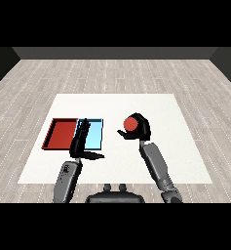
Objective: Pick the red can and put it in the red box
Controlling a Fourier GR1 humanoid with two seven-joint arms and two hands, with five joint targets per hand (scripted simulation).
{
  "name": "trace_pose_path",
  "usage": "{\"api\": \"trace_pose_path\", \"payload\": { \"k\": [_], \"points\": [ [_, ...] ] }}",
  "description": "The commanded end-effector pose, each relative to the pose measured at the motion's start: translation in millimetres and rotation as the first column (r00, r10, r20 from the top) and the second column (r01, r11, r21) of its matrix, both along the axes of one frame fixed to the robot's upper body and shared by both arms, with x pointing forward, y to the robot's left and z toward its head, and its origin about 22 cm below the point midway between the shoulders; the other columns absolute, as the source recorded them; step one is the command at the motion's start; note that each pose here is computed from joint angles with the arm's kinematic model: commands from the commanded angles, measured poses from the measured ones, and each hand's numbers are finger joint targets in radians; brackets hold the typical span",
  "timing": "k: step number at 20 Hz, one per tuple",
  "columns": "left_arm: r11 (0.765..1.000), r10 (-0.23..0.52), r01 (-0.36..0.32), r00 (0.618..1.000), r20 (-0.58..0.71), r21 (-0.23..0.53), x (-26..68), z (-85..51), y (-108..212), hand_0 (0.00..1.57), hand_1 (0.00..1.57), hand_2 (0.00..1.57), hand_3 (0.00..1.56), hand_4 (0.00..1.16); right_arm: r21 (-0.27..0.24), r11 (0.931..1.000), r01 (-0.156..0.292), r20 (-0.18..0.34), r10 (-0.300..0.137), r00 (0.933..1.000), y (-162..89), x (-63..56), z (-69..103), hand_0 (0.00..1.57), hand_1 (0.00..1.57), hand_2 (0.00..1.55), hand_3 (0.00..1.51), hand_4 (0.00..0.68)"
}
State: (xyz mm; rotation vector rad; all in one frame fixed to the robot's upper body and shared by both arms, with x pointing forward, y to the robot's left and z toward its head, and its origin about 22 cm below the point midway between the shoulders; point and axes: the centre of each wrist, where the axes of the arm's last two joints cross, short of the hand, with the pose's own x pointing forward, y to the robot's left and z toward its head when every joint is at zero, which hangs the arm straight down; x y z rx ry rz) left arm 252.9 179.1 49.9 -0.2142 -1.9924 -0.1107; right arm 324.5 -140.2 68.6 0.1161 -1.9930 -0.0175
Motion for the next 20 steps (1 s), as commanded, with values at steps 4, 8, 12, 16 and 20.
{"api": "trace_pose_path", "payload": {
  "k": [4, 8, 12, 16, 20],
  "points": [
    [0.997, -0.044, 0.047, 0.997, -0.058, 0.058, 0.2, 3.6, -30, 0.0, 0.0, 0.0, 0.0, 0.0, 0.012, 0.9994, -0.031, 0.068, 0.03, 0.9972, 28, -14.6, 13.5, 1.42, 1.42, 1.42, 1.4, 0.63],
    [0.997, -0.043, 0.048, 0.996, -0.082, 0.066, 13.8, -25.2, -43, 0.0, 0.0, 0.0, 0.0, 0.0, 0.016, 0.9988, -0.045, 0.071, 0.044, 0.9965, 26, -21.9, 10.0, 1.45, 1.45, 1.43, 1.4, 0.611],
    [0.997, -0.034, 0.042, 0.992, -0.12, 0.072, 29.0, -34.8, -67, 0.0, 0.0, 0.0, 0.0, 0.0, 0.026, 0.9988, -0.042, 0.082, 0.04, 0.9958, 29, -31.0, -6.7, 1.44, 1.44, 1.44, 1.4, 0.624],
    [0.995, -0.074, 0.085, 0.985, -0.159, 0.058, 26.2, -23.3, -61, 0.0, 0.0, 0.0, 0.0, 0.0, 0.035, 0.9985, -0.042, 0.116, 0.037, 0.9925, 42, -41.2, 12.6, 1.45, 1.45, 1.44, 1.39, 0.651],
    [0.996, -0.066, 0.074, 0.985, -0.159, 0.046, 12.3, -29.3, -77, 0.0, 0.0, 0.0, 0.0, 0.0, 0.025, 0.9965, -0.08, 0.128, 0.076, 0.9889, 52, -34.8, 22.9, 1.47, 1.47, 1.44, 1.39, 0.652]
  ]
}}
